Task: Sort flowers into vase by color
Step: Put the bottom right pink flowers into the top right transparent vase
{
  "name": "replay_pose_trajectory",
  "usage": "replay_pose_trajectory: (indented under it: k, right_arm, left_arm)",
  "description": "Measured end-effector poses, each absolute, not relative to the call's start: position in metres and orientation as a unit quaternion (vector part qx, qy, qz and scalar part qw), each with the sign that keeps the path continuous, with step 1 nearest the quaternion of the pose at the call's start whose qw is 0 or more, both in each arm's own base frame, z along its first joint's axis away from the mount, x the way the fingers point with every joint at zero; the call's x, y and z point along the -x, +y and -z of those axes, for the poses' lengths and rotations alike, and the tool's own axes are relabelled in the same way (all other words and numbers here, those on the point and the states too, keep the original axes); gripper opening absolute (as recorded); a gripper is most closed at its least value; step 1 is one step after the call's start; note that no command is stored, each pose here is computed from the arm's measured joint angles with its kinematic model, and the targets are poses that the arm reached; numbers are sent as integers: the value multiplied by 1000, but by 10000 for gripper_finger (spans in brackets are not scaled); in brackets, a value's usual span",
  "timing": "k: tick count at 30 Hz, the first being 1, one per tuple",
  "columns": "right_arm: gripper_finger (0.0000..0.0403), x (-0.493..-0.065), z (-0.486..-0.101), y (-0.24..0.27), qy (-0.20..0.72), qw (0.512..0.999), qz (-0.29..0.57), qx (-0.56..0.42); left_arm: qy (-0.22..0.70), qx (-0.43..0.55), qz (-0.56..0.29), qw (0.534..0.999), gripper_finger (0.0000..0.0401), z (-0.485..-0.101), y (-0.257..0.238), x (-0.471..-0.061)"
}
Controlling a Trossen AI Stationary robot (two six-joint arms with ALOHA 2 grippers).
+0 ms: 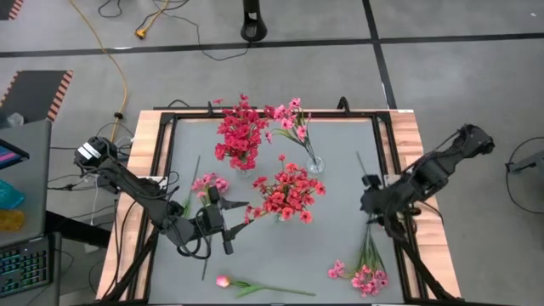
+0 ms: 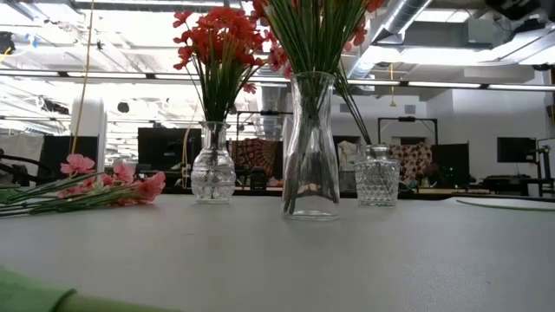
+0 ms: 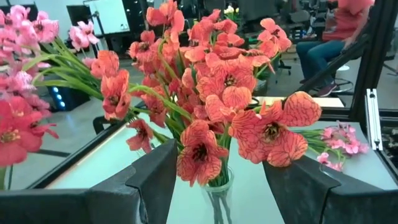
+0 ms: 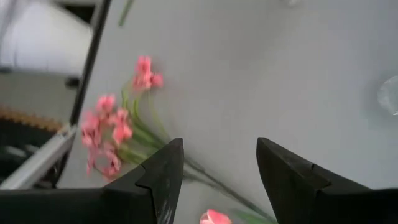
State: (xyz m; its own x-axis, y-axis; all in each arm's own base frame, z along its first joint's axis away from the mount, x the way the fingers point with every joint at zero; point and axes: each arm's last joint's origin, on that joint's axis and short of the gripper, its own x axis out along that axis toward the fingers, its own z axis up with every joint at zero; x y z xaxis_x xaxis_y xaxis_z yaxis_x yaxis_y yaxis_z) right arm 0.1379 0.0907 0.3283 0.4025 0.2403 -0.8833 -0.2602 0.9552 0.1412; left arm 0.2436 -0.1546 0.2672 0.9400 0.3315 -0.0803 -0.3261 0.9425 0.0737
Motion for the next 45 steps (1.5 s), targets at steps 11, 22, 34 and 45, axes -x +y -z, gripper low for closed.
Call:
replay_pose_trajectory:
  k: [11,22,34,45]
  right_arm:
    - [230,-162,-277,140,661,724,-164,106]
    - [230,-186,-220,170,731,611,-210,219]
    - [230,-197,-170,186,784,516,-231,258]
    - [230,-200,-135,193,814,462,-217,277]
  left_arm:
    - [43,-15,-168,985,221,-267,-155,-244]
    - [43,-2,-150,988,221,-267,-156,-244]
    - [49,-1,-111,993,221,-266,-158,-245]
    - [52,-3,-111,992,221,-266,-158,-245]
